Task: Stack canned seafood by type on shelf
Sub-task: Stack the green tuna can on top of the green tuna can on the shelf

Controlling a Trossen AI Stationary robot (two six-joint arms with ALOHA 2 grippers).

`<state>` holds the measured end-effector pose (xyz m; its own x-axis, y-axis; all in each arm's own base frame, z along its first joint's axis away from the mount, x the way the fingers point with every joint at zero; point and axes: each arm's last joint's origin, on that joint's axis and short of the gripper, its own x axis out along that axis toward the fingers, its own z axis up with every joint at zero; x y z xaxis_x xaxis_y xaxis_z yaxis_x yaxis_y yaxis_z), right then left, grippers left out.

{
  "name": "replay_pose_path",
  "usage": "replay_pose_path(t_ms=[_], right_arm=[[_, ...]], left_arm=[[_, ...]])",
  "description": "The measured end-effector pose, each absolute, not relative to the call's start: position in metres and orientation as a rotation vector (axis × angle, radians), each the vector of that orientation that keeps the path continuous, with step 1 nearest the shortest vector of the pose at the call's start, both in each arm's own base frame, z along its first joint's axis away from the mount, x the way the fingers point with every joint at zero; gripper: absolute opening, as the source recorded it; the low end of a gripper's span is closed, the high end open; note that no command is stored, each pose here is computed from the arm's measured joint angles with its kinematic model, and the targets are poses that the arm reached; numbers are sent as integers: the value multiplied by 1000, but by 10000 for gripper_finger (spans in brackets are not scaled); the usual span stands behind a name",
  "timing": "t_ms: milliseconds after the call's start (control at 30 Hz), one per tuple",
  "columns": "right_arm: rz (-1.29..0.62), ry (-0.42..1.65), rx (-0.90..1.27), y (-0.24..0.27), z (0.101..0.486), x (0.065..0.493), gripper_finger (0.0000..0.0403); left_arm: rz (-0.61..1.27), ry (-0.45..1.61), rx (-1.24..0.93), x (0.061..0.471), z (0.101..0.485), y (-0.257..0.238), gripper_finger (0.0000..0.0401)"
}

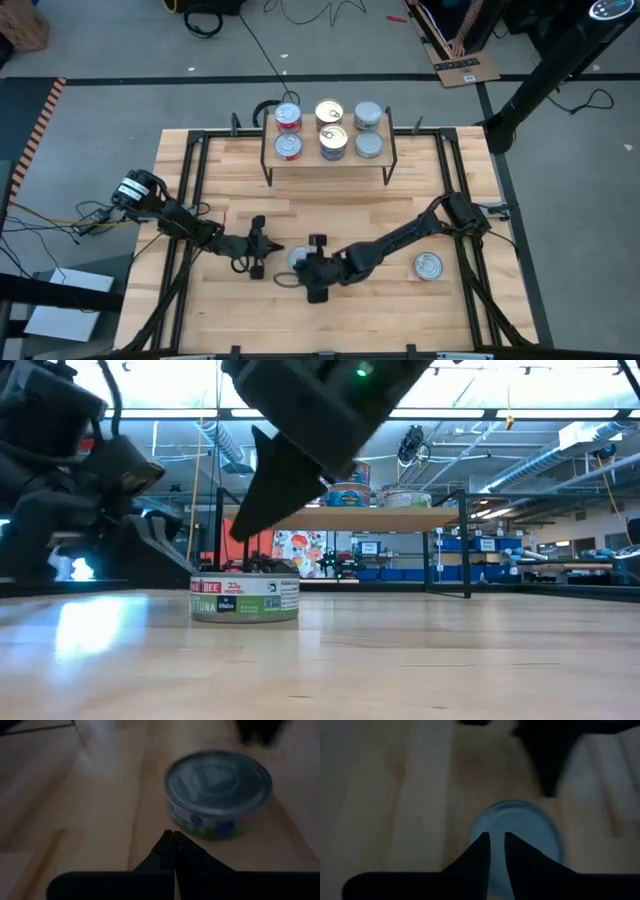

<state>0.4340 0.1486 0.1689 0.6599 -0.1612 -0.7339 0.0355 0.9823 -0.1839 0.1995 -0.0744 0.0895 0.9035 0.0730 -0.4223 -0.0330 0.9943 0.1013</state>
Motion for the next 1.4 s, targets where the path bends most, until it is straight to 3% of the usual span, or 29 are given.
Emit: replay_pose_path(t_ms=[100,300,700,1400], right_arm=[[-73,859,-176,161,163,427,60],[20,877,-145,166,144,418,8],[-55,866,-142,150,131,416,5],[-259,742,53,153,178,437,10]], left_arm=[[83,425,85,205,92,-71,0],[109,464,97,216,81,-69,0],[63,469,110,234,70,-76,0],[8,485,101,233,69,-78,1]])
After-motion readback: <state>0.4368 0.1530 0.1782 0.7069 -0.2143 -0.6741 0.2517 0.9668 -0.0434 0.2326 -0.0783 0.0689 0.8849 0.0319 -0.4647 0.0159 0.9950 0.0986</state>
